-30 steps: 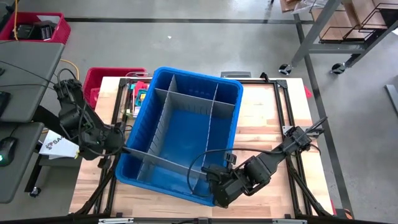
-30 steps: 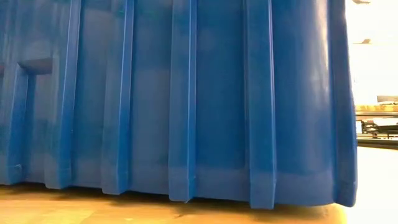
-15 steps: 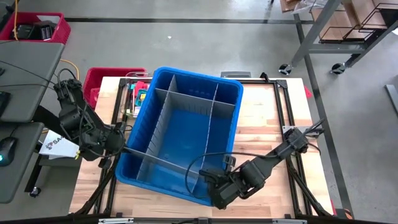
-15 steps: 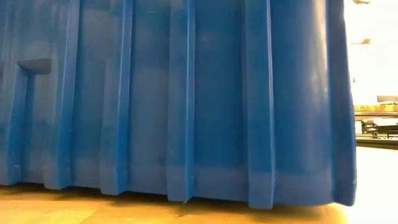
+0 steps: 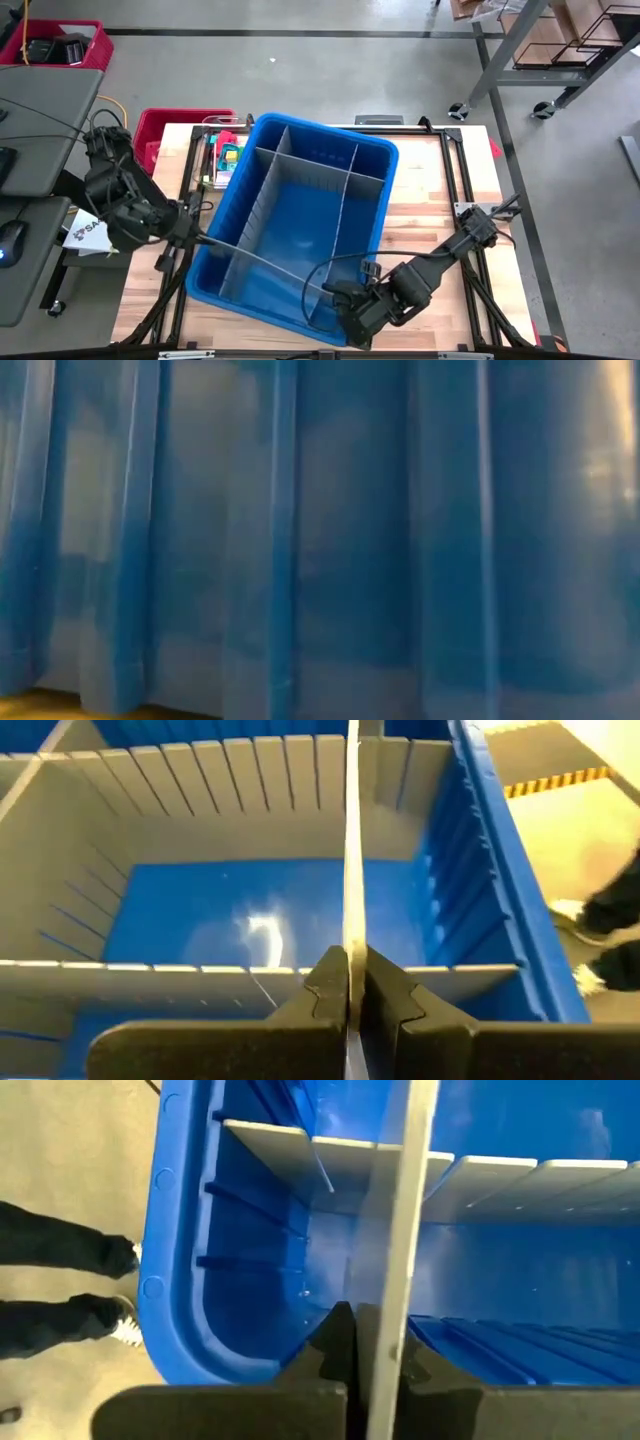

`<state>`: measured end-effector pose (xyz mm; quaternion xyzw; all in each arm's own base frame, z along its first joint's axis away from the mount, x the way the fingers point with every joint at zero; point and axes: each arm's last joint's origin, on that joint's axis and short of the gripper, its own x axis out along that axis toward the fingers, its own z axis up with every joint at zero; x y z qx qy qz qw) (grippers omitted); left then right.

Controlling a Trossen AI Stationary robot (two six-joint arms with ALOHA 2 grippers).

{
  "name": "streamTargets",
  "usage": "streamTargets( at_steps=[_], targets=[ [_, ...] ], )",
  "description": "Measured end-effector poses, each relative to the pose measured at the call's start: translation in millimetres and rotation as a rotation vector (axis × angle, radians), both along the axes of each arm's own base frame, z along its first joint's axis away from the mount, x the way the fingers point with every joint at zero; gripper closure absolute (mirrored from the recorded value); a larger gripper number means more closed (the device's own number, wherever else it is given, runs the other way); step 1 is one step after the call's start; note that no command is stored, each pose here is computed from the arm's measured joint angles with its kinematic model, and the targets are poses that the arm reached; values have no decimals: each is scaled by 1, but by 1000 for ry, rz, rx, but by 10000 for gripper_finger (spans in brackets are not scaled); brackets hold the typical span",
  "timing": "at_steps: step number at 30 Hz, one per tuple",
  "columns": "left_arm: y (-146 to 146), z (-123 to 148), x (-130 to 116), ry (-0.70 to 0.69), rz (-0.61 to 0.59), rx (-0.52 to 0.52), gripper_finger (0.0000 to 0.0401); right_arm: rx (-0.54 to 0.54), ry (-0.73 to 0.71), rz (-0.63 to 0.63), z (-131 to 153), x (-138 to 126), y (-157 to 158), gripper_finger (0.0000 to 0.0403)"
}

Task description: Sort blocks

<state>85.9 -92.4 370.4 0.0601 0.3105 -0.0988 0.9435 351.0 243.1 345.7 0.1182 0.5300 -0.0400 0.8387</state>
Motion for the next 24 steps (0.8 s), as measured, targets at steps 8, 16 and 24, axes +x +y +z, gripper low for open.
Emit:
streamTargets(
  at_steps=[8, 16, 24],
  targets=[
    [-6, 17, 8, -204, 58, -61, 400, -10, 20, 6, 2, -4, -2, 403],
    [-10, 27, 13, -306, 64, -70, 400, -10, 41, 33, 1, -4, -4, 403],
    [-12, 0, 14, -187, 113, -24, 400, 36, 42, 48, 10, -8, -4, 403]
  ],
)
